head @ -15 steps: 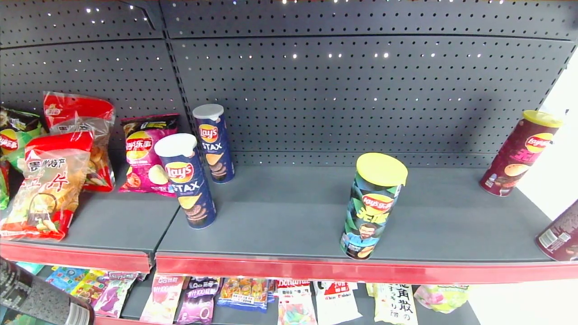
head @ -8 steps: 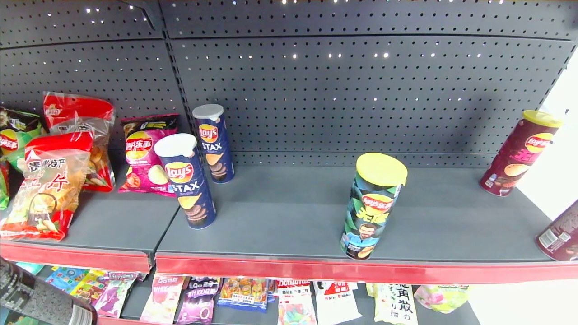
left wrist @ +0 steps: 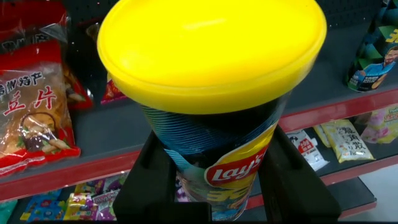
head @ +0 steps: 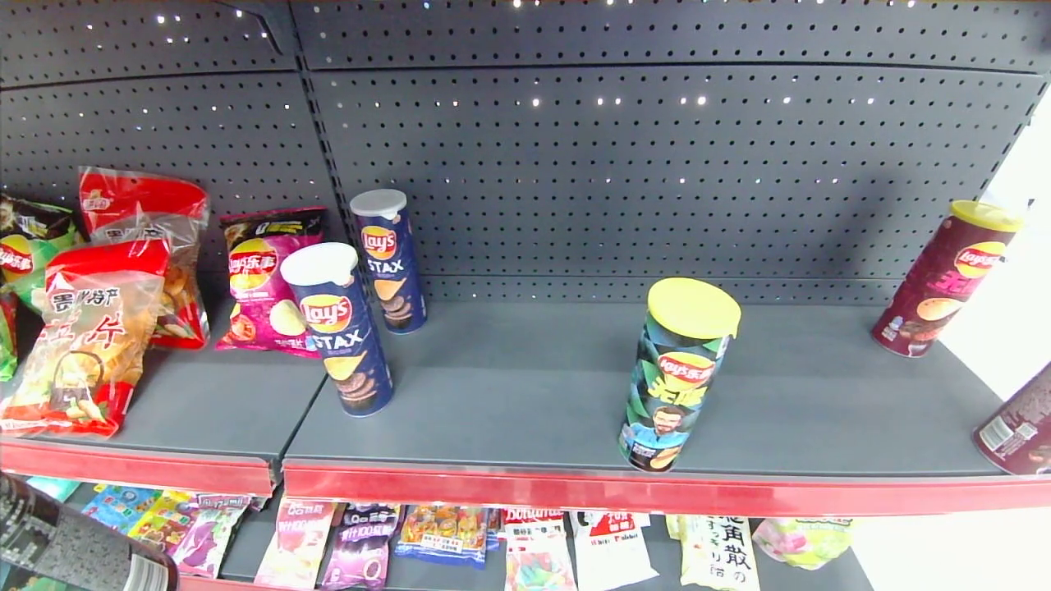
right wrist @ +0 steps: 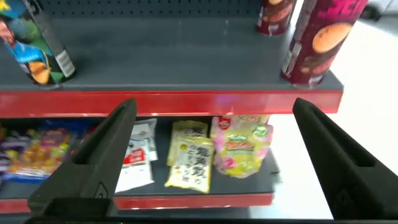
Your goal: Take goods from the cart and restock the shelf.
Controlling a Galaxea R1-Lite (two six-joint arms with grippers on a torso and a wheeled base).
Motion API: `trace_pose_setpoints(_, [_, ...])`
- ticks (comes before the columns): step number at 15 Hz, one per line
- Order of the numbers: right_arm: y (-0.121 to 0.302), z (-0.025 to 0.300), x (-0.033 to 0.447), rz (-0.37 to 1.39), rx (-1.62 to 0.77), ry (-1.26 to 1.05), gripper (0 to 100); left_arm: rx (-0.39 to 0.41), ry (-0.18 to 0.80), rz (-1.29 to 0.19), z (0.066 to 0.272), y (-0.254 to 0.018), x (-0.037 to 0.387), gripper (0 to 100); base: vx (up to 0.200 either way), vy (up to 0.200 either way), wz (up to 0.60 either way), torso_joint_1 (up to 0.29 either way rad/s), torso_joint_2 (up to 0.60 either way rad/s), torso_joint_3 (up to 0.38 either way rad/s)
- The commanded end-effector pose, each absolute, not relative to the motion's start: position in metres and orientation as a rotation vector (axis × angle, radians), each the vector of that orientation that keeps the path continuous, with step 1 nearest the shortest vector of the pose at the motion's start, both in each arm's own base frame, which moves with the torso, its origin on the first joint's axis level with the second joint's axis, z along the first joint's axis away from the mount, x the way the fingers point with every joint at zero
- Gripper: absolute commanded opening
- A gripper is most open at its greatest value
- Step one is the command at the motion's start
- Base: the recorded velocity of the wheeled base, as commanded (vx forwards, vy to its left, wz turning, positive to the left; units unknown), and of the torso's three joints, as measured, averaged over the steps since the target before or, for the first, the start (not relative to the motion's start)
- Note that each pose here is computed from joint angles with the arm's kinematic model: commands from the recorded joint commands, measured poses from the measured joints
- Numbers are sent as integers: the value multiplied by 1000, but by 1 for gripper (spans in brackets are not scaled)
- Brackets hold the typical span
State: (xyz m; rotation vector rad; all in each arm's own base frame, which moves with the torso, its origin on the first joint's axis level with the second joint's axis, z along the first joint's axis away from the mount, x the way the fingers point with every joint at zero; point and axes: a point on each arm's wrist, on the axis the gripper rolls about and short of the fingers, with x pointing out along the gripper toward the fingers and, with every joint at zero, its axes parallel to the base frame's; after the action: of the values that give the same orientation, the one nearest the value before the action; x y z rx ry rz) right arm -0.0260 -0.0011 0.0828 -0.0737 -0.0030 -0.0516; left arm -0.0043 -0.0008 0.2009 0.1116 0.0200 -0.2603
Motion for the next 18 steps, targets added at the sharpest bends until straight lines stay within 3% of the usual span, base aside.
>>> trace_pose_setpoints(1, [-1,84,-26,-24,-75,9,100,113,22,-264,201,-1,-4,0,0,0,0,0,0,0])
trace_pose_setpoints(6, [-2,83,-26,-91,-44,-4,100,114,24,-264,200,-1,-4,0,0,0,0,0,0,0])
trace_pose_setpoints(13, [1,76,-23,29,-40,-2,100,114,26,-269,200,-1,-3,0,0,0,0,0,0,0])
trace_pose_setpoints(18, [0,75,-23,20,-14,0,100,112,35,-286,200,-2,-2,0,0,0,0,0,0,0])
